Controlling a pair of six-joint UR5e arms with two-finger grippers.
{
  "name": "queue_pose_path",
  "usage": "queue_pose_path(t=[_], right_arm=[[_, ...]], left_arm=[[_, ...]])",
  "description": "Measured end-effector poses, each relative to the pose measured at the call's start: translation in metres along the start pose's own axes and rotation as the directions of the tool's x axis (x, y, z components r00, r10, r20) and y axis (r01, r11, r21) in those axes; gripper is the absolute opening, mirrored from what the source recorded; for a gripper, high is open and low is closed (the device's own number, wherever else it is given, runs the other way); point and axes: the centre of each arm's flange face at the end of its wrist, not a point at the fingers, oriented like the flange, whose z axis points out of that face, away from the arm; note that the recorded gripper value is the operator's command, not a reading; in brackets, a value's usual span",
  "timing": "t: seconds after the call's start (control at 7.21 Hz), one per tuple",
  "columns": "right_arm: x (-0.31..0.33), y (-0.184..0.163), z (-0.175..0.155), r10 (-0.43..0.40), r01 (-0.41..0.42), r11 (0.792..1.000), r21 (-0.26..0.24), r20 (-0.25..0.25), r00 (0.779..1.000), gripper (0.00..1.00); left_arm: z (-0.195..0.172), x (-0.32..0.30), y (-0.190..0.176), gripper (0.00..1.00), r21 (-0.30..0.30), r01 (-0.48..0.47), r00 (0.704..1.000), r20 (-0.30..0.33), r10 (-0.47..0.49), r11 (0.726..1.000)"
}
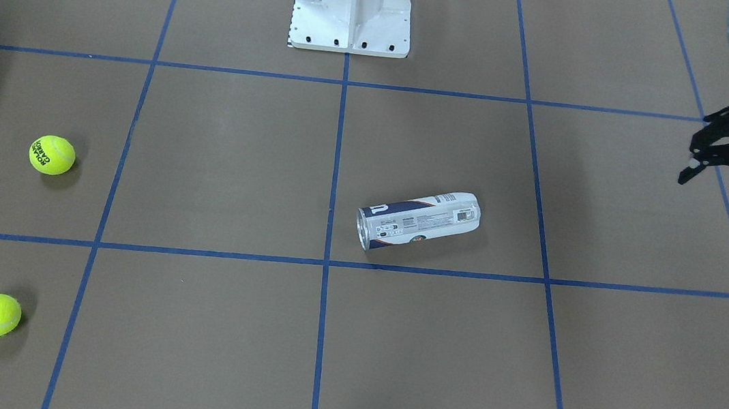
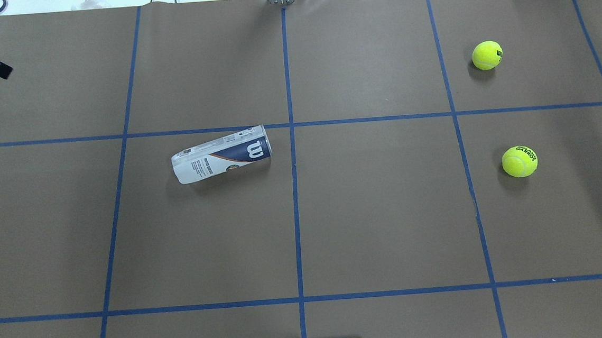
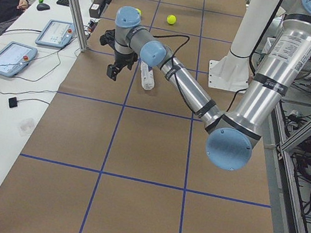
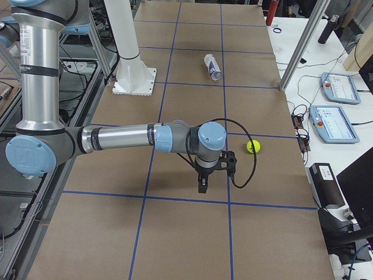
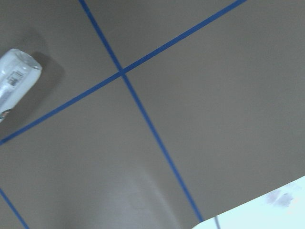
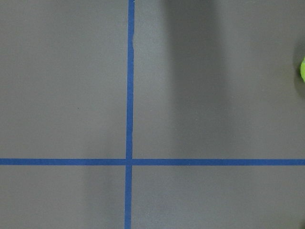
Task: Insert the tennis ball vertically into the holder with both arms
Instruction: 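Move the left gripper over the lying white Wilson can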
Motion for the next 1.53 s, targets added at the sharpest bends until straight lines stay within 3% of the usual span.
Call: queue_pose_path(t=[0.28,0.42,0.69,0.97,1.53], right_arm=[[0.000,-0.001,0.000,0.000,0.000,1.000,0.001,0.000,1.000,1.00],[-0.001,-0.001,-0.001,-0.002,0.002,1.000,0.002,0.001,1.000,1.00],[-0.003,-0.002,-0.003,-0.008,0.008,1.000,0.007,0.001,1.000,1.00],[-0.004,-0.002,-0.003,-0.008,0.008,1.000,0.007,0.002,1.000,1.00],[-0.003,-0.002,-0.003,-0.005,0.005,1.000,0.006,0.002,1.000,1.00]], left_arm=[[0.048,0.084,-0.039,0.99,-0.029,-0.221,0.975,-0.014,0.221,0.975],[0.077,0.126,-0.047,0.99,-0.050,-0.292,0.956,-0.039,0.290,0.955],[0.118,0.208,-0.072,0.99,-0.068,-0.411,0.911,-0.009,0.411,0.909],[0.152,0.270,-0.100,0.99,-0.095,-0.468,0.881,0.037,0.472,0.879],[0.212,0.339,-0.166,0.99,-0.154,-0.491,0.868,0.002,0.497,0.857]])
